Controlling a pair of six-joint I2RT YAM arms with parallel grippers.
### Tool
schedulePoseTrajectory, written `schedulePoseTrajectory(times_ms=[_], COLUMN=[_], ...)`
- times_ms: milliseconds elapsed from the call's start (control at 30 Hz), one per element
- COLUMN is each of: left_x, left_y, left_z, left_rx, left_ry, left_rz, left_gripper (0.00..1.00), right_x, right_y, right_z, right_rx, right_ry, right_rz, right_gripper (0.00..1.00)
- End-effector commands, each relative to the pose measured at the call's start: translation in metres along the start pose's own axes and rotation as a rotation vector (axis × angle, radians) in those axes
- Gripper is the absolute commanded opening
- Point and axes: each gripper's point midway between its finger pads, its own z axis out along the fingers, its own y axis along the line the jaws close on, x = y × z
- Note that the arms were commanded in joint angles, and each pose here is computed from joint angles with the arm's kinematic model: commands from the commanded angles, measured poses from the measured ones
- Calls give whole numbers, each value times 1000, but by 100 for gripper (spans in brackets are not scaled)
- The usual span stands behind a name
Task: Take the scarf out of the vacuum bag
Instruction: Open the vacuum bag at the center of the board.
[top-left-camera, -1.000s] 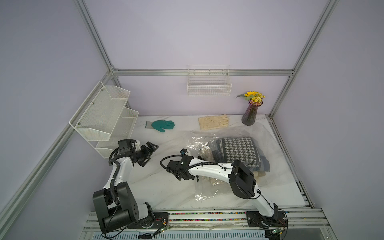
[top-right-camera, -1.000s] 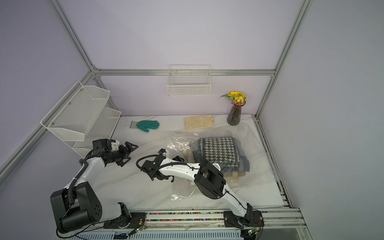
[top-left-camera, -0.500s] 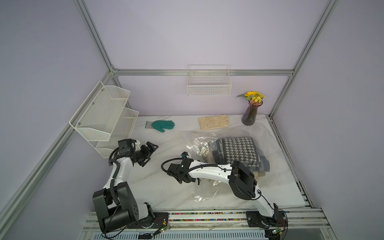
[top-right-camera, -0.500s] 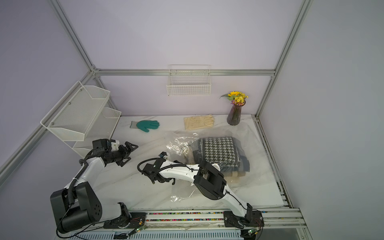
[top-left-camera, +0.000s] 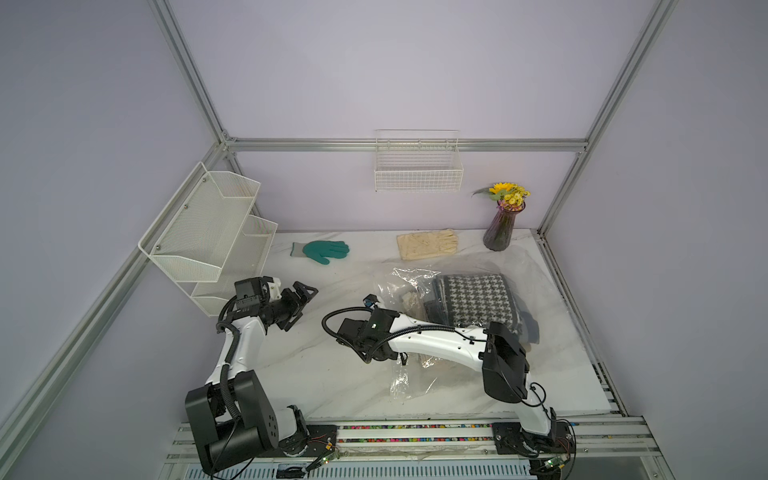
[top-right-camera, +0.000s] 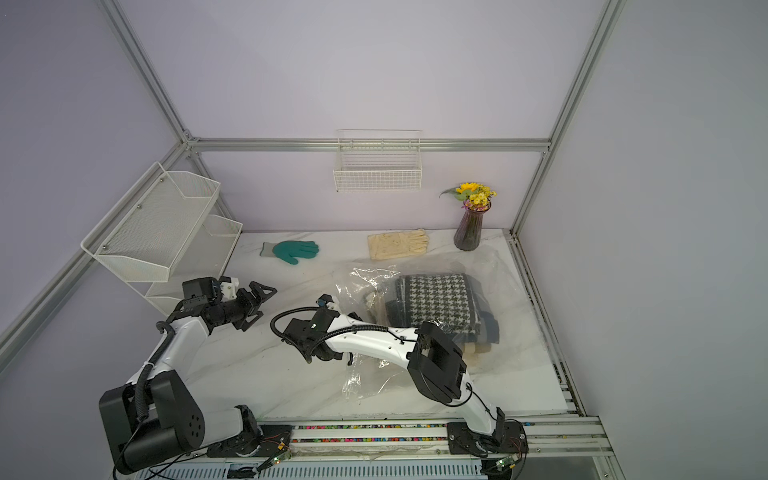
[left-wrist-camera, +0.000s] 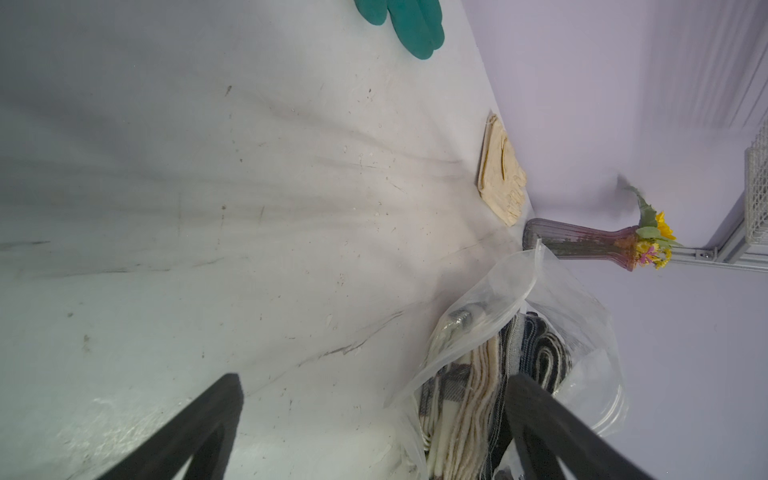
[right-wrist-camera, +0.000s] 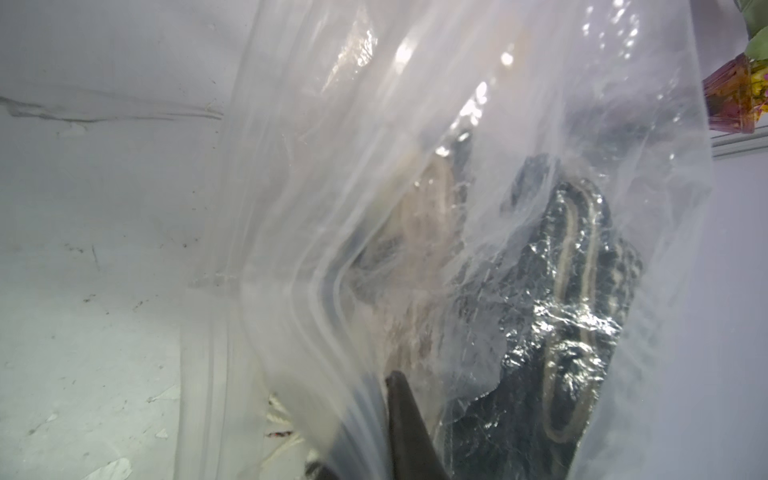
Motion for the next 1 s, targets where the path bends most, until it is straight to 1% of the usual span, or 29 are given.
schedulePoseTrajectory(times_ms=[0,133,200,367,500,567,733,833,867,967], left_x=[6,22,31,50,78,92,117,130,135,149], left_y=[-38,-69,-76,-89,-112,-123,-147,-152,-152,-151], left_z=[-5,-5,-3,1,6,6,-1,-2,0,6], left_rx=[136,212,219,267,319,346,412,422,420,423], left_ry=[2,28,40,94,165,194,213,238,246,267], left_rz=[130,233,264,297,353,357,373,373,369,368], left_gripper=[100,100,100,100,100,100,100,90,88,87], right_x=[-14,-16,-18,-18,-16,-15,-12,-11,-12,-11], right_y=[-24,-30,-34,-46,-47,-48,-53,-59,-61,-67], right_z=[-16,-20,-20,-23,-27,-28,-32,-33,-35,-40], right_rx=[-50,-151,-191,-301,-419,-468,-557,-573,-578,-595], right_ry=[-17,-3,-2,11,27,40,58,61,55,50], right_rz=[41,43,43,71,86,99,123,139,144,155], right_gripper=[13,12,12,12,12,11,10,9,8,6])
